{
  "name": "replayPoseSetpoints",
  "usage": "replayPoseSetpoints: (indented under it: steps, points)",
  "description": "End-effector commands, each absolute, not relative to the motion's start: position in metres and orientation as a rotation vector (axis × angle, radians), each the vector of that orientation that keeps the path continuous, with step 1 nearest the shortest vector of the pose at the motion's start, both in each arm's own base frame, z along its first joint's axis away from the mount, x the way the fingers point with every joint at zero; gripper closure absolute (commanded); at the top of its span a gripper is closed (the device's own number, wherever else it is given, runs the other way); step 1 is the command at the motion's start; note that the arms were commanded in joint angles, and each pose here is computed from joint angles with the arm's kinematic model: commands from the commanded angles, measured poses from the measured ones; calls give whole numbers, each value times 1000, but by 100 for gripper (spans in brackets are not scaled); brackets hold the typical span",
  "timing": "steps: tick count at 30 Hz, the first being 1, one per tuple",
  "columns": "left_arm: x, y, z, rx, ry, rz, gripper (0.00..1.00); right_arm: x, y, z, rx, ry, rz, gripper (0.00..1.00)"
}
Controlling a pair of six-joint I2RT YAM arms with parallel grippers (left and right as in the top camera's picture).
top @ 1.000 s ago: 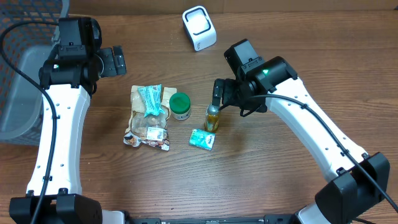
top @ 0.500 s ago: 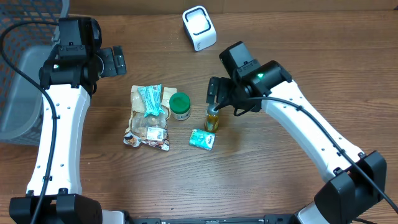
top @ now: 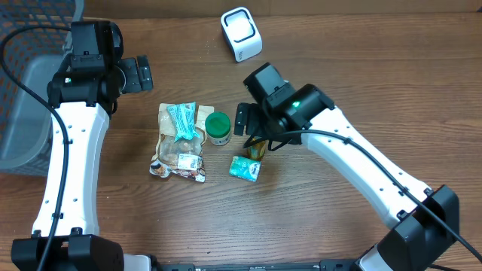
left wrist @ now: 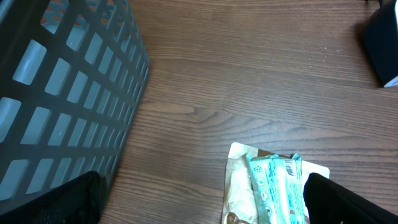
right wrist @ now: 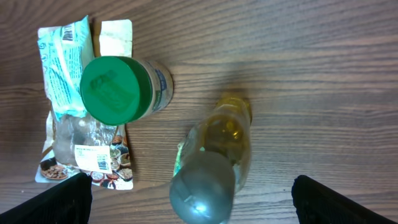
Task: Scan the item barcode
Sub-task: 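Move the right gripper down over the yellow bottle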
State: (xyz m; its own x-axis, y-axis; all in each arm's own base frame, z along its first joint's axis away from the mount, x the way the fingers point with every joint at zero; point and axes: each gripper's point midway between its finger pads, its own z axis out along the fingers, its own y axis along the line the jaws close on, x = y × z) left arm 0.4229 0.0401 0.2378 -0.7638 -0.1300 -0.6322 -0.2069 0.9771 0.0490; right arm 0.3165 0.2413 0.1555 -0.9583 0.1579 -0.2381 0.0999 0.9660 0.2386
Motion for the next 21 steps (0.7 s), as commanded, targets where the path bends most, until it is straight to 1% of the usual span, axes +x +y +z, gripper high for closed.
replayPoseSetpoints:
  steps: [1, 3, 6, 9, 11, 14, 17, 21]
  points:
    - [424, 43, 241, -234, 2441, 168, 1, 319, 236, 133, 260, 2891, 230, 0]
    - [424, 43, 241, -234, 2441, 168, 1, 318, 235, 122, 262, 2918, 199, 1]
    - [424, 43, 241, -234, 2442, 168, 0, 319, 235, 113, 265, 2935, 178, 7]
    - [424, 43, 241, -235, 2442, 168, 0, 320, 235, 113, 266, 2928, 171, 16]
    - [424, 43, 241, -235, 2441, 168, 0, 322, 234, 114, 266, 2920, 161, 23]
    - [424, 43, 241, -234, 2441, 168, 1, 320, 233, 113, 267, 2926, 154, 25]
    - [424, 43, 241, -235, 2441, 168, 0, 319, 233, 113, 264, 2928, 153, 31]
    - [424, 43, 241, -235, 2442, 168, 1, 320, 234, 113, 263, 2924, 157, 32]
